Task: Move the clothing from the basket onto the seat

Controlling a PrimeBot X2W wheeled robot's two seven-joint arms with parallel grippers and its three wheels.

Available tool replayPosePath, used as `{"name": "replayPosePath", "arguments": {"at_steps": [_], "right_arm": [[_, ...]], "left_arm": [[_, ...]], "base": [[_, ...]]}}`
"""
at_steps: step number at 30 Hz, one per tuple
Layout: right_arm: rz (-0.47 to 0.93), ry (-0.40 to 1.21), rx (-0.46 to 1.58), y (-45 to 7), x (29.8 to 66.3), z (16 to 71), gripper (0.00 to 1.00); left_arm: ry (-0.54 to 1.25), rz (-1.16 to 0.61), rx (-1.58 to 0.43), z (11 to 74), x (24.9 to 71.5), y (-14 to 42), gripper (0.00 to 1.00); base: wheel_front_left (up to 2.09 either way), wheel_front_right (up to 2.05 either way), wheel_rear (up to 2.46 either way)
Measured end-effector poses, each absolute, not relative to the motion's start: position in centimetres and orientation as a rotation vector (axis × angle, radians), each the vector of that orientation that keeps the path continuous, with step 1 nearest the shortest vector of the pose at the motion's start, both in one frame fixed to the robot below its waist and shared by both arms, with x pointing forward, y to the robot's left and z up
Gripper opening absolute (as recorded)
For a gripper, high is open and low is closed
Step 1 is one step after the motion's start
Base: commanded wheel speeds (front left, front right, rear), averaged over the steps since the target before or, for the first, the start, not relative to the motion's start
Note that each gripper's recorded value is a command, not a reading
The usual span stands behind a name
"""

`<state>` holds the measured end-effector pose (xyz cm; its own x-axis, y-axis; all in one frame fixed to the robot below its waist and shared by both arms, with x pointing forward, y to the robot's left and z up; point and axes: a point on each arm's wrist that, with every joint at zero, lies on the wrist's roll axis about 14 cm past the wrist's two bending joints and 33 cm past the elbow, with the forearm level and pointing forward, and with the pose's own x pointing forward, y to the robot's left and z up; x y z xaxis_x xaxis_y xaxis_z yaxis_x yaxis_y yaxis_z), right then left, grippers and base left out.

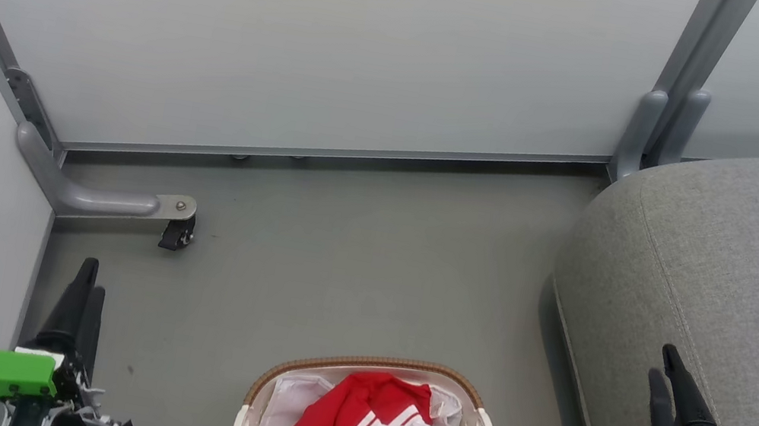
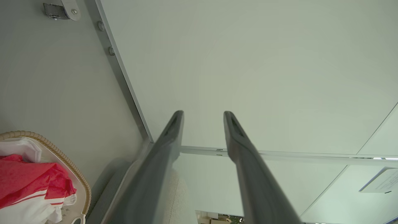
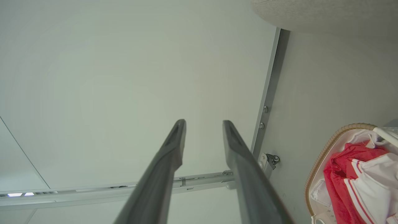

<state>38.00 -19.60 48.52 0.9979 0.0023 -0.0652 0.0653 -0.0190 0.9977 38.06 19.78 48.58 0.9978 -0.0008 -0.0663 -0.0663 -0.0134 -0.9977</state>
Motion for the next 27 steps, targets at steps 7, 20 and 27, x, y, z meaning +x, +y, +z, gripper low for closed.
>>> {"name": "replayPosePath", "arguments": {"at_steps": [7, 20, 27], "right_arm": [[-0.087, 0.085, 1.582, -19.1, 37.2, 47.1, 1.00], [-0.114, 0.064, 1.470, -19.5, 36.9, 47.0, 1.00], [-0.108, 0.030, 1.335, -20.1, 37.0, 47.9, 1.00]], "left_arm": [[0.089, 0.086, -1.580, 47.1, 37.2, 19.2, 1.00], [0.096, 0.079, -1.518, 47.0, 36.6, 18.0, 1.00], [0.083, 0.067, -1.431, 47.5, 36.5, 17.7, 1.00]], "base": [[0.00, 0.00, 0.00], [0.00, 0.00, 0.00], [0.00, 0.00, 0.00]]}}
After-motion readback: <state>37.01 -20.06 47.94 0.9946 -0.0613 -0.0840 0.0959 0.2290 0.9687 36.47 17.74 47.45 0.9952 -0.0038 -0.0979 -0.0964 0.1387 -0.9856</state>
